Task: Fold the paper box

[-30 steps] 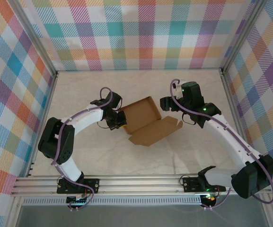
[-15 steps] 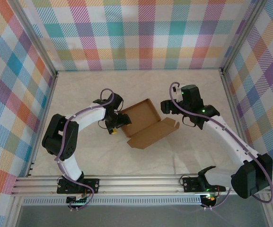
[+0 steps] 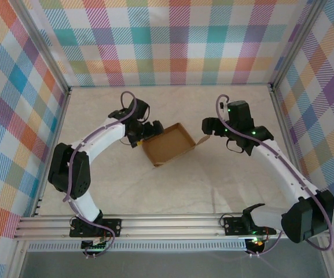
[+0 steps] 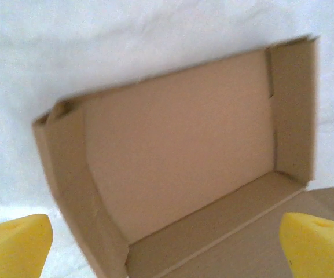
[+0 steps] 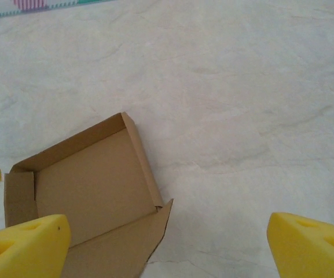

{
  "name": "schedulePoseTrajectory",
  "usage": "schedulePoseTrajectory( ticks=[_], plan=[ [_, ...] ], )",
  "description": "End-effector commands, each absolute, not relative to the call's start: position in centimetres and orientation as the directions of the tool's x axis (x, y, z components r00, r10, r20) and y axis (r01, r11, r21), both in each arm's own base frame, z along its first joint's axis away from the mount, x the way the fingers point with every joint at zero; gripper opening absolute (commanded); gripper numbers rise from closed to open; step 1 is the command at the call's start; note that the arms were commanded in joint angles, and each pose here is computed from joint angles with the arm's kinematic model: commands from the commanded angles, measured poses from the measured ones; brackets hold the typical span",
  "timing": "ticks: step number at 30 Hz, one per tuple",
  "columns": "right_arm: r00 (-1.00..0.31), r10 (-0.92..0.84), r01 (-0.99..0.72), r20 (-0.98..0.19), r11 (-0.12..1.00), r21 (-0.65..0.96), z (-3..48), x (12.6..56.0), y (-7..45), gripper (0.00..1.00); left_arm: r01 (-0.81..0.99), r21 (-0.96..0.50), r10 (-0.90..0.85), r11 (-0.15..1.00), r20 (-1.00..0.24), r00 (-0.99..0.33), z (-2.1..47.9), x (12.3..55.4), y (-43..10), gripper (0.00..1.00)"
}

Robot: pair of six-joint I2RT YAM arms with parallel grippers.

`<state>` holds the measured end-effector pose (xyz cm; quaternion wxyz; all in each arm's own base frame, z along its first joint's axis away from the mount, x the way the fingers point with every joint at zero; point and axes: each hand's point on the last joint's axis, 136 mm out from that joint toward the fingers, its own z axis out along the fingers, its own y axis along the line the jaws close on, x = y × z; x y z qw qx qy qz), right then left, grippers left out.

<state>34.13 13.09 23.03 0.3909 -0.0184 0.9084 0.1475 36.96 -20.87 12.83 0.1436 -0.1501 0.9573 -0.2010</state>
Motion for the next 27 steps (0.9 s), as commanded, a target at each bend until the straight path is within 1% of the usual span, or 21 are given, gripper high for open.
schedulePoseTrajectory(
  ticks=[1,5,9,12,15,18,21,23,25,27],
  plan=[
    [-0.682,0.161,-0.044,-0.714,0.965,0.259,24.2,32.9,10.6,0.88,-0.190,-0.376,-0.299,0.907,-0.256,-0.919,12.3,39.5,-19.5,1.00],
    [-0.703,0.168,-0.009,-0.691,0.969,0.245,22.4,30.7,9.4,0.88,-0.179,-0.377,-0.279,0.909,-0.231,-0.932,10.8,42.8,-19.2,1.00],
    [-0.775,0.186,-0.004,-0.604,0.954,0.299,19.0,27.8,9.9,0.86,-0.169,-0.385,-0.249,0.907,-0.167,-0.954,8.4,45.0,-20.1,0.88],
    [-0.799,0.219,0.006,-0.560,0.934,0.356,17.0,26.4,10.8,0.85,-0.174,-0.415,-0.235,0.893,-0.099,-0.967,6.5,45.7,-21.4,0.79],
    [-0.824,0.246,0.014,-0.510,0.910,0.415,15.2,25.6,12.2,0.84,-0.191,-0.423,-0.237,0.886,-0.056,-0.970,5.0,45.8,-21.9,0.70],
    [-0.849,0.265,-0.006,-0.458,0.861,0.508,14.1,25.8,14.7,0.84,-0.204,-0.426,-0.240,0.882,-0.033,-0.970,4.5,45.3,-21.9,0.63],
    [-0.873,0.281,-0.038,-0.398,0.776,0.630,14.3,27.1,18.0,0.84,-0.222,-0.421,-0.252,0.879,-0.016,-0.968,4.4,44.4,-21.6,0.60],
    [-0.883,0.304,-0.028,-0.357,0.725,0.688,14.5,28.2,19.6,0.83,-0.240,-0.435,-0.263,0.868,0.007,-0.965,4.2,43.4,-21.7,0.59],
    [-0.882,0.331,-0.001,-0.336,0.710,0.704,14.5,29.8,20.2,0.83,-0.265,-0.446,-0.281,0.855,0.032,-0.959,3.8,42.0,-21.5,0.59],
    [-0.880,0.344,0.023,-0.329,0.721,0.692,14.4,31.6,20.2,0.83,-0.293,-0.452,-0.303,0.843,0.050,-0.952,3.5,40.7,-21.2,0.59]
  ],
)
